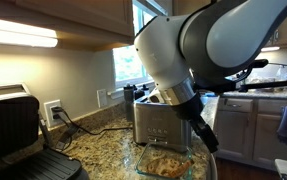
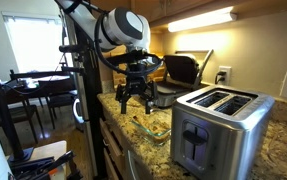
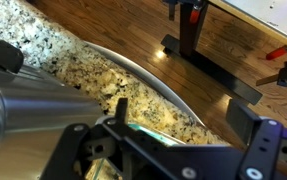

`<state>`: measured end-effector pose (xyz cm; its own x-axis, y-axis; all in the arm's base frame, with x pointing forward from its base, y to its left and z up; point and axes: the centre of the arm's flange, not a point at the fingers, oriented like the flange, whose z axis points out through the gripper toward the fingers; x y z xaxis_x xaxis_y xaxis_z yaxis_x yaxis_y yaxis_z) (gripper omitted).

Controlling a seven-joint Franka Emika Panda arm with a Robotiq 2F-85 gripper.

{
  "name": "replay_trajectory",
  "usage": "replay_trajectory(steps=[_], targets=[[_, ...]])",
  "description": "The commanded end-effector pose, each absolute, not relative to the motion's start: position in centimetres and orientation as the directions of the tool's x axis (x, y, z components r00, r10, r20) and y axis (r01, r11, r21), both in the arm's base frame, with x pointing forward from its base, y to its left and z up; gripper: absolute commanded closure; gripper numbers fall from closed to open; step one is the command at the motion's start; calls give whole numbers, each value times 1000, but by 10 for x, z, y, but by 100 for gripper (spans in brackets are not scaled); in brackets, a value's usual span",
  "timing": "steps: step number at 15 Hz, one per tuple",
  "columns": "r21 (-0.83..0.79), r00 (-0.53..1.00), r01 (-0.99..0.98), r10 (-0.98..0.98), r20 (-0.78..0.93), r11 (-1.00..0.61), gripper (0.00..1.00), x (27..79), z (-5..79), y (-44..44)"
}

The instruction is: Put one slice of bread in the bread toaster then push the lever down

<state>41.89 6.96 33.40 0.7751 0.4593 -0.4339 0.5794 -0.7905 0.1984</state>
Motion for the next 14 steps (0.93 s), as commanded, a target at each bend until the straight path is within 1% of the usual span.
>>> replay_trajectory(steps=[1,9,14], targets=[[189,763,580,447,-466,-793,0,422,333,77],[198,715,648,496,-493,-736,0,390,338,110],[205,710,656,504,-492,-726,0,399,334,119]])
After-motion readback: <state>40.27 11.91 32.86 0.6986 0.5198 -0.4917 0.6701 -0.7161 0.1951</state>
